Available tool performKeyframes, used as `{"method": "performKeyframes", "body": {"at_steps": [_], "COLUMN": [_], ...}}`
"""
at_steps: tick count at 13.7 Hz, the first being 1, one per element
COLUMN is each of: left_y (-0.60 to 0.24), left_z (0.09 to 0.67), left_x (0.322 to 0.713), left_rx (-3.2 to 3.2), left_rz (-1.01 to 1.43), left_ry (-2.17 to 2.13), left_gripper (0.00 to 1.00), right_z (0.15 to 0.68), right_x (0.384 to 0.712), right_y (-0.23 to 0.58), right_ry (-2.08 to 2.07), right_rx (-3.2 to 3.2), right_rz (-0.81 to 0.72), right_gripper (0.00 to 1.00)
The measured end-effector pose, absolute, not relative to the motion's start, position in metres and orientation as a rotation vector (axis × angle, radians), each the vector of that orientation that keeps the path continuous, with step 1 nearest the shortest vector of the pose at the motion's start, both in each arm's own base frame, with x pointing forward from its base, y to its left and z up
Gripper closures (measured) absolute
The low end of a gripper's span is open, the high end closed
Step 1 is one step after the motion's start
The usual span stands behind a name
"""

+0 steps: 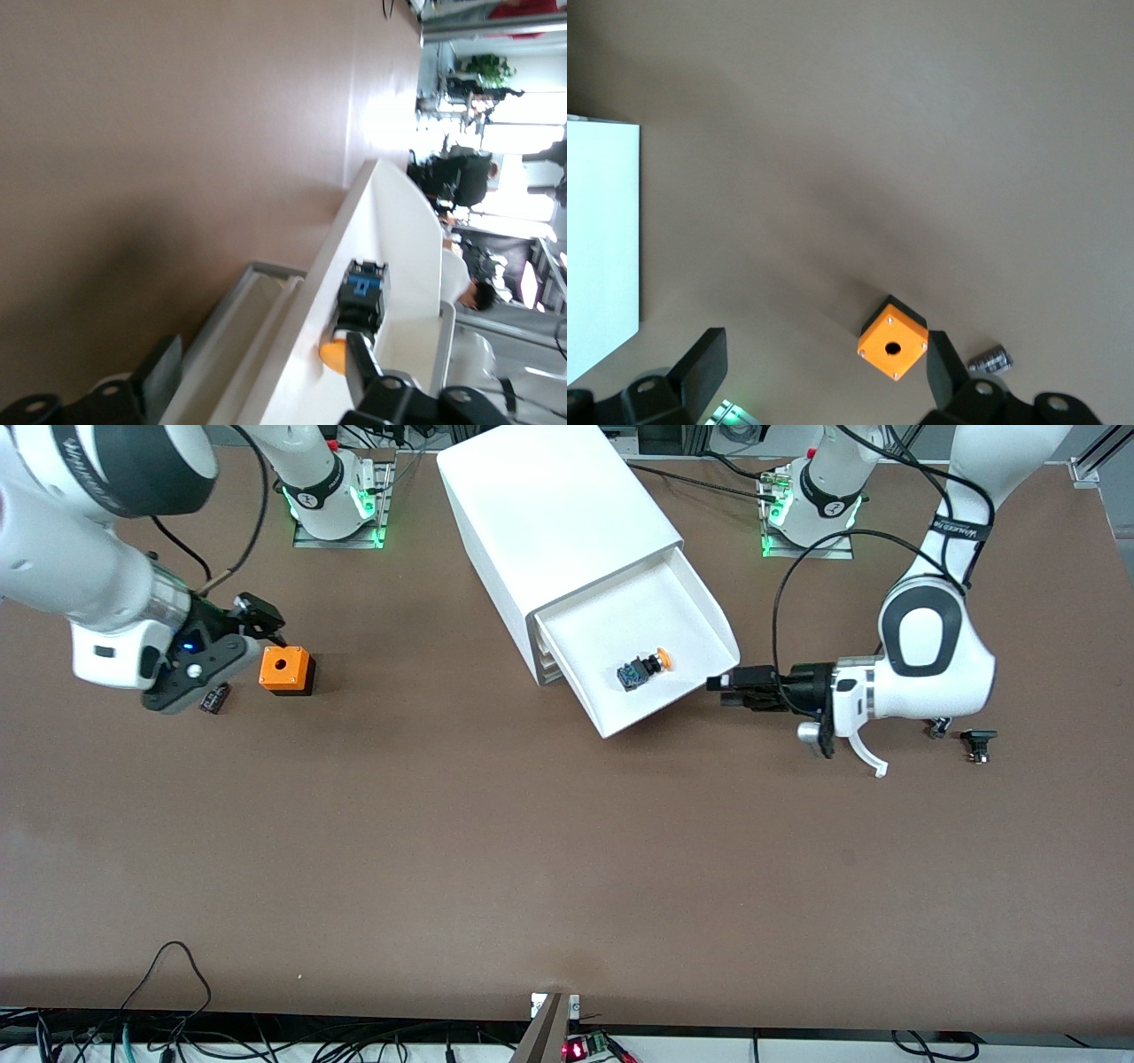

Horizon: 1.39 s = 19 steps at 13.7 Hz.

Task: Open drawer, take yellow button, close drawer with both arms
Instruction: 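Pull the drawer open with the left gripper while the right gripper approaches, then lower the right gripper into the drawer and grasp the orange button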

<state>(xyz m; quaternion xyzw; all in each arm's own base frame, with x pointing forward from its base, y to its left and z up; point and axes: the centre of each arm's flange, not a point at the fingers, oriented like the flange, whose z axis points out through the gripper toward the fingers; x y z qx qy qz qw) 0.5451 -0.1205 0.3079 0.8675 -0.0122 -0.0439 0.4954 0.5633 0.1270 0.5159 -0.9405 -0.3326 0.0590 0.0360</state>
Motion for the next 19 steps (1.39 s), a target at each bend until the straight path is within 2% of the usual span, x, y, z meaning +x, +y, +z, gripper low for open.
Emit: {"method": "performKeyframes", "body": {"at_steps": [1, 6, 11, 16, 19], "left_y": [-0.101, -0.022, 0.020, 0.076, 0.086], "left_z": [0.321, 0.356, 0.431, 0.515, 0.543], "left_x": [0.551, 0.567, 0.591, 0.584, 0.579], "left_rx": [2.127, 2.226, 2.575, 2.840, 2.977], "left_rz": [-0.043, 0.161, 0.256, 0.158, 0.051], "left_ry": [0.003, 0.103, -0.251, -0.441, -0.336], "left_gripper": [0.01, 0.00, 0.00, 0.00, 0.00], "right_z": [0.509, 0.496, 0.519, 0.489, 0.471], "right_x": [0.566, 0.577, 0.561, 0.562, 0.548], "right_y": [0.139, 0.251, 0.412, 0.481, 0.516], "right_ry": [-1.105, -1.371, -1.670, -1.921, -2.056], "right_rx": [-2.858, -2.632, -2.434, -2.186, -2.044], "right_rz": [0.179, 0.117, -0.096, -0.276, -0.344], "right_gripper": [0.00, 0.00, 0.00, 0.00, 0.00]}}
